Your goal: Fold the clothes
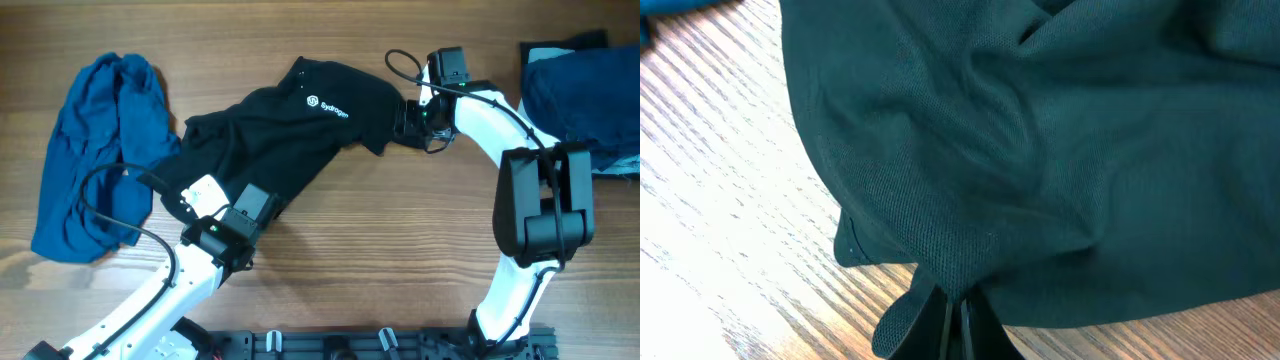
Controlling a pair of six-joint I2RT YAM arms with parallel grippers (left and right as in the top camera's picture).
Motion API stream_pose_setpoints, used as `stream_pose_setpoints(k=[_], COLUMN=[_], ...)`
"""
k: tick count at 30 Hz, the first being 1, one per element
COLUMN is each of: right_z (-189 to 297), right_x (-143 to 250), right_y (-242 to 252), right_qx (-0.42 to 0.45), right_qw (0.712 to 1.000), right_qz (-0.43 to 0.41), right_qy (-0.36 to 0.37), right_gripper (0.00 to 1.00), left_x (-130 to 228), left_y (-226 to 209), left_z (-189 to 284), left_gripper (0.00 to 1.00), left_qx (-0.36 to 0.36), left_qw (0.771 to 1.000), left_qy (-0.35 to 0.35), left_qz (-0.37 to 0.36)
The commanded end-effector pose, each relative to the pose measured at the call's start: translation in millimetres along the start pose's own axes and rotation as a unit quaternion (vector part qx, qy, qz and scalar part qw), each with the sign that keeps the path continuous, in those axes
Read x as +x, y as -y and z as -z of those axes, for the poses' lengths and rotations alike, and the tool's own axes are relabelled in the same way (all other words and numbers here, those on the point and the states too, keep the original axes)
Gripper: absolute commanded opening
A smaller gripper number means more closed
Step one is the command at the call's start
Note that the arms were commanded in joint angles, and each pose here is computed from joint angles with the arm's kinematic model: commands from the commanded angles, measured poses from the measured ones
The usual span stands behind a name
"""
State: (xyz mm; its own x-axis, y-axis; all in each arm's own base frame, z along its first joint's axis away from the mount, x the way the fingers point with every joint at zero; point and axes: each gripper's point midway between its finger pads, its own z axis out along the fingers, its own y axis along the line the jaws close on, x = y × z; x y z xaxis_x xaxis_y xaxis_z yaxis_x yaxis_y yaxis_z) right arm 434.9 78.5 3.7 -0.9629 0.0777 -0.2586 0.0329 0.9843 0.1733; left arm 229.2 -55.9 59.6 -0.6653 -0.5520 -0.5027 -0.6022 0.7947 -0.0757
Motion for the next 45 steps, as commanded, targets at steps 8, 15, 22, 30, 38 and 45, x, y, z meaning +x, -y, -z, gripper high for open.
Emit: stream_pose_setpoints(k=[8, 15, 22, 30, 38, 45], right_z=[-10, 61, 203, 320, 375, 318], right_x=[29, -20, -68, -61, -41, -25], right_y=[-4, -28, -46, -21, 10, -2], right_qx=[0.006, -0.02, -0.014, -0.013, -0.011, -0.062], right_qw=[0.999, 0.999, 0.99, 0.972, 0.958, 0.982], right_qz=[0.012, 0.024, 0.049, 0.007, -0.031, -0.035], right_qy=[-0.05, 0.009, 0.128, 0.236, 0.286, 0.178], right_gripper=[0.04, 0.04, 0.04, 0.04, 0.04, 0.24], left_x=[-12, -36, -108, -164, -195, -191], left_y=[1, 34, 83, 88, 81, 83], left_z=[4, 23, 97, 172, 223, 219], left_gripper=[0.04, 0.04, 0.04, 0.04, 0.04, 0.04], left_qx=[0.0, 0.05, 0.116, 0.131, 0.155, 0.152], left_qw=[1.0, 0.997, 0.983, 0.969, 0.957, 0.959], left_qy=[0.024, 0.05, 0.132, 0.196, 0.239, 0.231], left_qz=[0.003, -0.023, -0.059, -0.07, -0.052, -0.059])
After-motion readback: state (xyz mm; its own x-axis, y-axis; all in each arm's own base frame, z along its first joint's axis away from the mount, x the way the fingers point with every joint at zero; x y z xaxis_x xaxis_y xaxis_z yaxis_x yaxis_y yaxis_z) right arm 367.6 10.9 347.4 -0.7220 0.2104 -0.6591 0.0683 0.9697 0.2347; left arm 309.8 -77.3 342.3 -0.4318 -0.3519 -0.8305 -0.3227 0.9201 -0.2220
